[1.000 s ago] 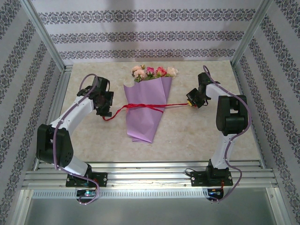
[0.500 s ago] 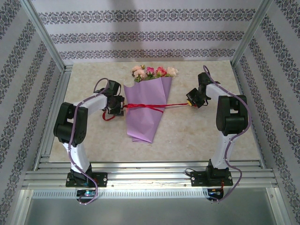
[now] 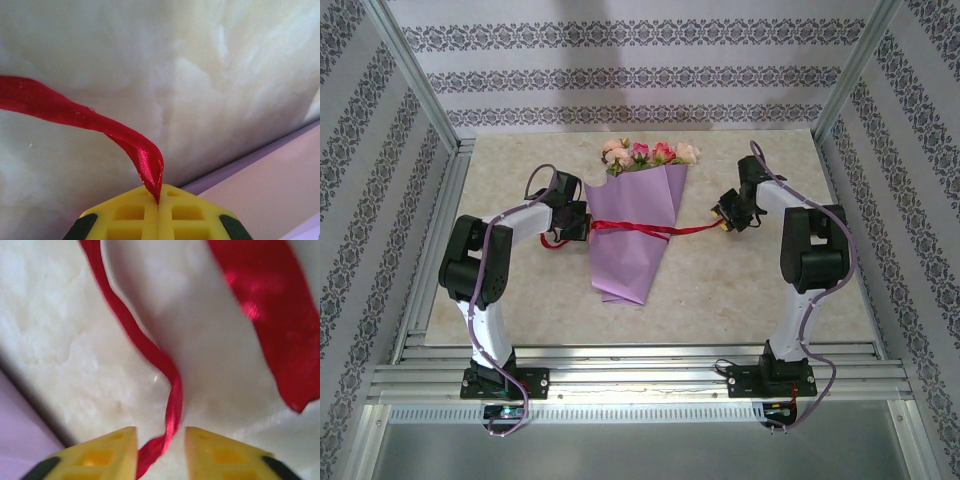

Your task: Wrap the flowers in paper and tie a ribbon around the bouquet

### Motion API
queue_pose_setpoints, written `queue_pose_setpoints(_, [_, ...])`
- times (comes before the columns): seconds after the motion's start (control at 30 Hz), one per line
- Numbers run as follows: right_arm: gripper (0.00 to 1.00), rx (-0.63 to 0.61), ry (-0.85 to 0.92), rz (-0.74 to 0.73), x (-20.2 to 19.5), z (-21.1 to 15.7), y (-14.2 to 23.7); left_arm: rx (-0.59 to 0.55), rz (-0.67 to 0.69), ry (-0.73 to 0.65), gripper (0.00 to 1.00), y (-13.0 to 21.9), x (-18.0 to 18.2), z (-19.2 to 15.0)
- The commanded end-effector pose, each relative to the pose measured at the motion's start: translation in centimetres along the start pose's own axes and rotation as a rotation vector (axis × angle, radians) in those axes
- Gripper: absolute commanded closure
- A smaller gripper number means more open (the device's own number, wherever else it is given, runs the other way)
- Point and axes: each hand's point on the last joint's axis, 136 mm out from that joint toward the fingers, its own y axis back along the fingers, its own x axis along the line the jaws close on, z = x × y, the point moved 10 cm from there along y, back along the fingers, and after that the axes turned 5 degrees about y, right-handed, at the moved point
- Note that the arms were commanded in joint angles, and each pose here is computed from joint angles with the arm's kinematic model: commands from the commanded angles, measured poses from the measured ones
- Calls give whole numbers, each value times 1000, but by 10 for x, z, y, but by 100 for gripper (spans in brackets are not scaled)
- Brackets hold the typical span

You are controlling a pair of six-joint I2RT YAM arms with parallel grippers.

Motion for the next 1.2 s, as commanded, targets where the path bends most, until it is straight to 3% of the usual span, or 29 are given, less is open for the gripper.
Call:
queue_pose_setpoints(0.0, [62, -27, 4, 63, 19, -23, 22, 34, -34, -37, 100, 7, 2, -6])
queue_pose_setpoints(0.33, [59, 10, -229, 217, 30, -79, -9, 51, -37, -34, 100, 8, 6, -7])
queue_pose_setpoints(0.5, [59, 47, -331, 230, 28, -88, -29, 55, -35, -35, 100, 8, 7, -7])
queue_pose_setpoints(0.97, [61, 103, -405, 224, 36, -105, -53, 63, -34, -28, 100, 6, 8, -6])
queue_pose_setpoints(1.03, [66, 102, -410, 215, 35, -105, -56, 65, -34, -26, 100, 6, 8, -6])
queue_pose_setpoints(1.17, [87, 99, -417, 203, 32, -104, -60, 64, -36, -25, 100, 7, 8, -6])
